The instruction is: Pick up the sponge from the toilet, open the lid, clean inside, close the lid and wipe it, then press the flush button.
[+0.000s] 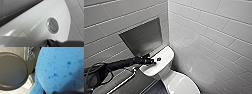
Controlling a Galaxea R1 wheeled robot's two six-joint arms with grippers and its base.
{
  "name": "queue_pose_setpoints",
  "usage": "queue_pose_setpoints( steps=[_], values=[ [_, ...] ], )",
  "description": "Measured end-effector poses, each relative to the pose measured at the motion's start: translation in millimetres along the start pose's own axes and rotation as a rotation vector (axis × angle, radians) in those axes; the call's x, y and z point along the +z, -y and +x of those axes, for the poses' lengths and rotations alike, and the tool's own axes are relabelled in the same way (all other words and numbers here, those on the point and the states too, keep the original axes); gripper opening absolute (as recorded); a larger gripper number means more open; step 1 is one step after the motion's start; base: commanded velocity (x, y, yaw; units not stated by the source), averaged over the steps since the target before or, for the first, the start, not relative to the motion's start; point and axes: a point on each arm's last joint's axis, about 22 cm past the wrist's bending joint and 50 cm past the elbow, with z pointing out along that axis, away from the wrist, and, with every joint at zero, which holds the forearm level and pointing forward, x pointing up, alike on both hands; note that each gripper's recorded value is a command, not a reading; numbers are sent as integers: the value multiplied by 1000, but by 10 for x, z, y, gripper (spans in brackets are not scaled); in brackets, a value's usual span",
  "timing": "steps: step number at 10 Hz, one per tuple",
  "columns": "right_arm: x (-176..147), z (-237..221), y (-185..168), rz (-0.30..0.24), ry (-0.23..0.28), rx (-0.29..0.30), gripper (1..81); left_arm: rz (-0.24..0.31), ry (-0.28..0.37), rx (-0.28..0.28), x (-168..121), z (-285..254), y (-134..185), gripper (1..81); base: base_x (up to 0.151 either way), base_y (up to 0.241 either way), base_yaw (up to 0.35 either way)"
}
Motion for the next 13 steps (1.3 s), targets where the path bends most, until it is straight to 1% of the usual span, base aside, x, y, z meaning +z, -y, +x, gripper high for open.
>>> queue_pose_setpoints(
  steps=[1, 2, 3, 4, 5, 6, 7, 8, 9, 10, 11, 12, 13],
  values=[
    [-2, -18, -1, -1, 3, 2, 10, -6, 16, -2, -37, -27, -32, 10, 0, 0, 0],
    [-1, -28, 3, -1, 6, 3, 10, -12, 24, -37, -62, -3, -72, 10, 0, 0, 0],
    [-1, -13, 4, 0, 4, 3, 10, -17, 37, -50, -86, -13, -97, 10, 0, 0, 0],
    [3, -6, 9, 0, 4, 3, 10, -32, 47, -36, -142, -16, -174, 10, 0, 0, 0],
    [14, 2, 18, 2, 2, 1, 10, -59, 45, -43, -261, 75, -327, 10, 0, 0, 0],
    [27, 9, 33, 5, 1, 1, 10, -89, 41, -14, -354, 133, -509, 10, 0, 0, 0],
    [28, 17, 32, 5, 1, 0, 10, -122, 33, 40, -449, 164, -695, 10, 0, 0, 0],
    [35, 45, 42, 6, -2, -1, 10, -150, 21, 81, -576, 197, -851, 10, 0, 0, 0],
    [42, 77, 44, 7, -5, -5, 10, -170, 10, 110, -742, 203, -954, 10, 0, 0, 0],
    [49, 113, 50, 8, -8, -8, 10, -183, 9, 126, -919, 153, -983, 10, 0, 0, 0],
    [56, 138, 57, 10, -11, -10, 10, -180, 11, 130, -1088, 55, -910, 10, 0, 0, 0],
    [58, 151, 56, 9, -11, -12, 10, -163, 22, 114, -1229, -135, -721, 10, 0, 0, 0],
    [63, 171, 56, 10, -14, -14, 10, -137, 58, 82, -1263, -449, -463, 10, 0, 0, 0]
  ],
)
